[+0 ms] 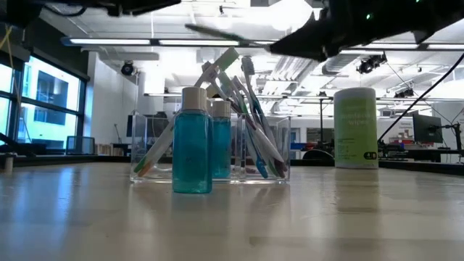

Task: Pick & Place toothbrushing station
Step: Put the green toothbrush into the transparent organizer

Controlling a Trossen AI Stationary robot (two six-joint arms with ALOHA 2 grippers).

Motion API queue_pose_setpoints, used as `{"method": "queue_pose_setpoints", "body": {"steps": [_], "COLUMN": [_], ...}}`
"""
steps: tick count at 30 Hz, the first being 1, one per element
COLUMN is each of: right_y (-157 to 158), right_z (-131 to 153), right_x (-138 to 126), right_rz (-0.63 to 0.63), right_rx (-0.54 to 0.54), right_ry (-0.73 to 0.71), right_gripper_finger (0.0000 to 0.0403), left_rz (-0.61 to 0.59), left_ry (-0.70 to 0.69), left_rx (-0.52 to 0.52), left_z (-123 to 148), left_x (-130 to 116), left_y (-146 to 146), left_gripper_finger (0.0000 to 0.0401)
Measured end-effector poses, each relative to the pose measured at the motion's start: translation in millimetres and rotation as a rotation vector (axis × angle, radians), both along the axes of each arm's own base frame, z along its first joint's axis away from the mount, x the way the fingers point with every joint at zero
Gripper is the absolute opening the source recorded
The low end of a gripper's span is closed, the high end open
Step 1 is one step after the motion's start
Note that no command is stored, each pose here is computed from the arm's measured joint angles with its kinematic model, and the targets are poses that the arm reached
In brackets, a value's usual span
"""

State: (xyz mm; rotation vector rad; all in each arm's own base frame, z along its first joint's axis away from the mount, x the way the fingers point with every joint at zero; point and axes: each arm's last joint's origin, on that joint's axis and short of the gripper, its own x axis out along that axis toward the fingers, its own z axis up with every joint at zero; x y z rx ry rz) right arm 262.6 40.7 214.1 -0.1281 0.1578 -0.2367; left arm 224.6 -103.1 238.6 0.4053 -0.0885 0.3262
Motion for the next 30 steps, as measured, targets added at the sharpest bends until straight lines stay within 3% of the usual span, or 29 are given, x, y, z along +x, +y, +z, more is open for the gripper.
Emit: {"method": "queue_pose_setpoints", "body": {"steps": [6, 13, 20, 30], "right_y": [12.6, 20.2, 26.0, 35.9], "right_z": [11.9, 9.8, 6.8, 8.7], "right_x": [-8.1, -10.2, -12.2, -14.7], "right_rz": [0.05, 0.074, 0.091, 0.133], "right_rx": [0.046, 0.084, 0.111, 0.112], "right_ry": [-0.055, -0.04, -0.015, -0.031], "right_gripper_finger": [0.0012, 0.0012, 0.0012, 0.0012], "left_rz": [0.231, 0.336, 0.389, 0.452], "left_ry": [0.121, 0.242, 0.311, 0.375], "left_rx": [0.237, 0.481, 0.586, 0.639], "left_z": [18.1, 23.4, 18.9, 16.3], "left_x": [40.8, 89.8, 117.2, 124.8], "left_y": [-33.8, -62.2, -72.1, -62.1], "left_gripper_finger": [0.0203, 0.0203, 0.0203, 0.0203]}}
